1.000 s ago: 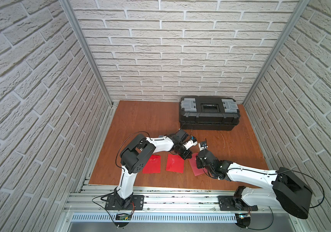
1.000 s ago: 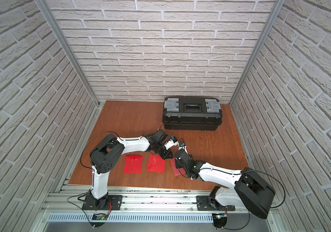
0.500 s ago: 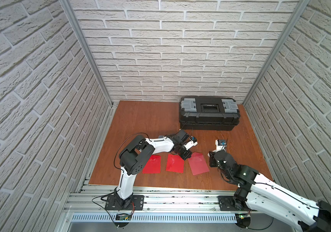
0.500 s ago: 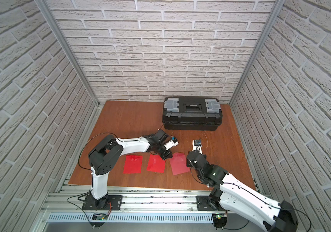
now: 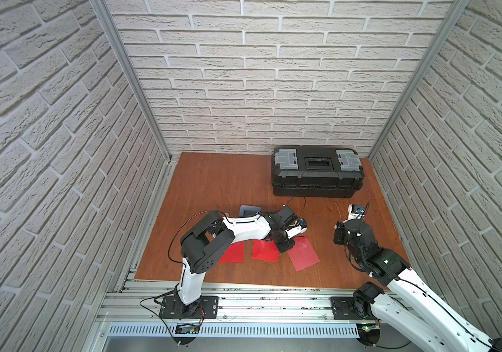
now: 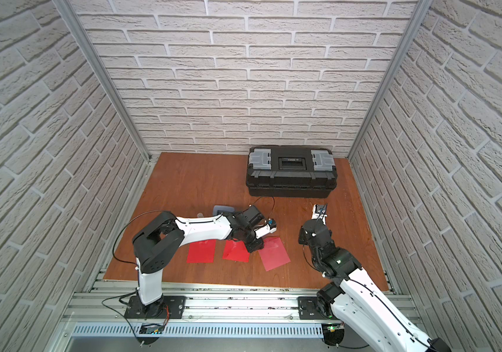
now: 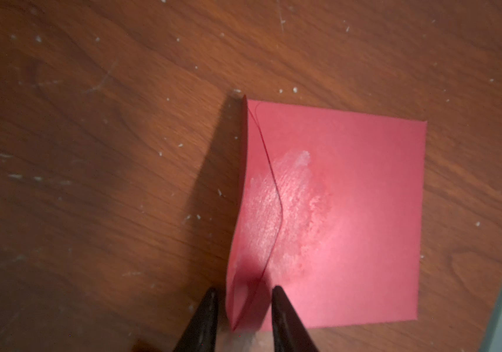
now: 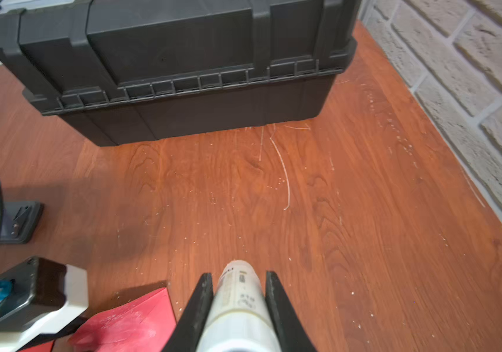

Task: Seal the envelope with a glue stick
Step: Seal the envelope at the center of the board.

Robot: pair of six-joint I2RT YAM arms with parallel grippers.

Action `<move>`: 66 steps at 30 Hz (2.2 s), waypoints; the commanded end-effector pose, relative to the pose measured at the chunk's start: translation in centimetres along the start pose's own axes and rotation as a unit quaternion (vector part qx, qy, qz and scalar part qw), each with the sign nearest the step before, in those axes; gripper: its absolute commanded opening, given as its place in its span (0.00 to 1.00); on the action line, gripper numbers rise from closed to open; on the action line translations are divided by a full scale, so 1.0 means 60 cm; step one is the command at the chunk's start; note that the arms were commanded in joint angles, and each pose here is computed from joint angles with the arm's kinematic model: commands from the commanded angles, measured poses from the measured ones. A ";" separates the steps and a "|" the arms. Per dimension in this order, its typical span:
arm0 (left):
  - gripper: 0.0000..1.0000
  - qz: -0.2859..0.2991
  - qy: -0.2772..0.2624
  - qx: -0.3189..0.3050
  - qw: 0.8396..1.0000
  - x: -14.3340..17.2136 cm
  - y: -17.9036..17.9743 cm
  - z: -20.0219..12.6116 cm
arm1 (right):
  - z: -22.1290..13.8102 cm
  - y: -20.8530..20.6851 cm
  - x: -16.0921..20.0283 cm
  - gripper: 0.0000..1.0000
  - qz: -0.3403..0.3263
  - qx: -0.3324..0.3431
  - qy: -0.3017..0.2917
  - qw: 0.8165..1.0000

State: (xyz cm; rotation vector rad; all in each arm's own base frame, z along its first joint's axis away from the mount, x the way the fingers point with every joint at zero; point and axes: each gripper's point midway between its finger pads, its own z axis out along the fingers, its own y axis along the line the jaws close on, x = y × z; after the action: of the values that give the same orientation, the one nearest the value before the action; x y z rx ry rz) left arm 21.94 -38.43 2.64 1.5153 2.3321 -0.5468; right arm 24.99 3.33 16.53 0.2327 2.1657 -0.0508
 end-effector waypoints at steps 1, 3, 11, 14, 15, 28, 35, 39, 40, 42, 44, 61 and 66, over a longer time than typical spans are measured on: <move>0.34 0.000 -0.035 0.007 0.999 -0.036 0.000 -0.030 | -0.006 0.025 -0.037 0.03 0.001 -0.031 -0.021 0.999; 0.35 -0.002 -0.044 0.010 0.999 -0.047 0.003 -0.033 | -0.005 0.030 -0.042 0.03 0.003 -0.036 -0.021 0.999; 0.34 -0.004 -0.062 0.041 0.997 -0.076 0.000 -0.037 | -0.010 0.036 -0.052 0.03 0.005 -0.046 -0.026 0.999; 0.31 -0.005 -0.058 0.043 0.997 -0.077 0.001 -0.029 | -0.011 0.037 -0.053 0.03 0.004 -0.047 -0.027 0.999; 0.30 -0.005 -0.055 0.044 0.998 -0.076 0.002 -0.026 | -0.011 0.037 -0.053 0.03 0.003 -0.047 -0.026 0.999; 0.20 -0.005 -0.048 0.046 0.998 -0.080 0.009 -0.015 | -0.014 0.042 -0.056 0.03 -0.003 -0.055 -0.024 0.998; 0.00 -0.002 -0.056 0.023 0.998 -0.080 0.022 -0.028 | -0.017 0.041 -0.062 0.03 -0.004 -0.054 -0.027 0.998; 0.00 -0.008 -0.059 -0.021 0.998 -0.076 0.052 -0.050 | -0.017 0.042 -0.060 0.03 -0.007 -0.054 -0.024 0.998; 0.00 -0.009 -0.057 -0.033 0.998 -0.074 0.061 -0.055 | -0.016 0.042 -0.060 0.03 -0.007 -0.054 -0.024 0.998; 0.00 -0.004 -0.051 -0.051 0.997 -0.070 0.070 -0.061 | -0.015 0.043 -0.060 0.02 -0.007 -0.055 -0.023 0.998; 0.00 0.001 -0.043 -0.058 0.997 -0.066 0.072 -0.060 | -0.014 0.045 -0.059 0.03 -0.008 -0.055 -0.022 0.998; 0.07 0.020 0.002 -0.022 1.000 -0.056 0.010 -0.001 | -0.011 0.052 -0.054 0.03 -0.005 -0.063 -0.012 0.998; 0.12 0.008 0.012 -0.006 1.000 -0.047 0.001 0.013 | -0.009 0.056 -0.055 0.03 -0.004 -0.068 -0.009 0.998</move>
State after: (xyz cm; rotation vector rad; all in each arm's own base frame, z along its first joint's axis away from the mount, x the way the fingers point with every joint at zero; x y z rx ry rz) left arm 23.47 -40.55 3.52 1.5453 2.3051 -0.4774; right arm 26.26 5.84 17.79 0.1353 2.1953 0.0519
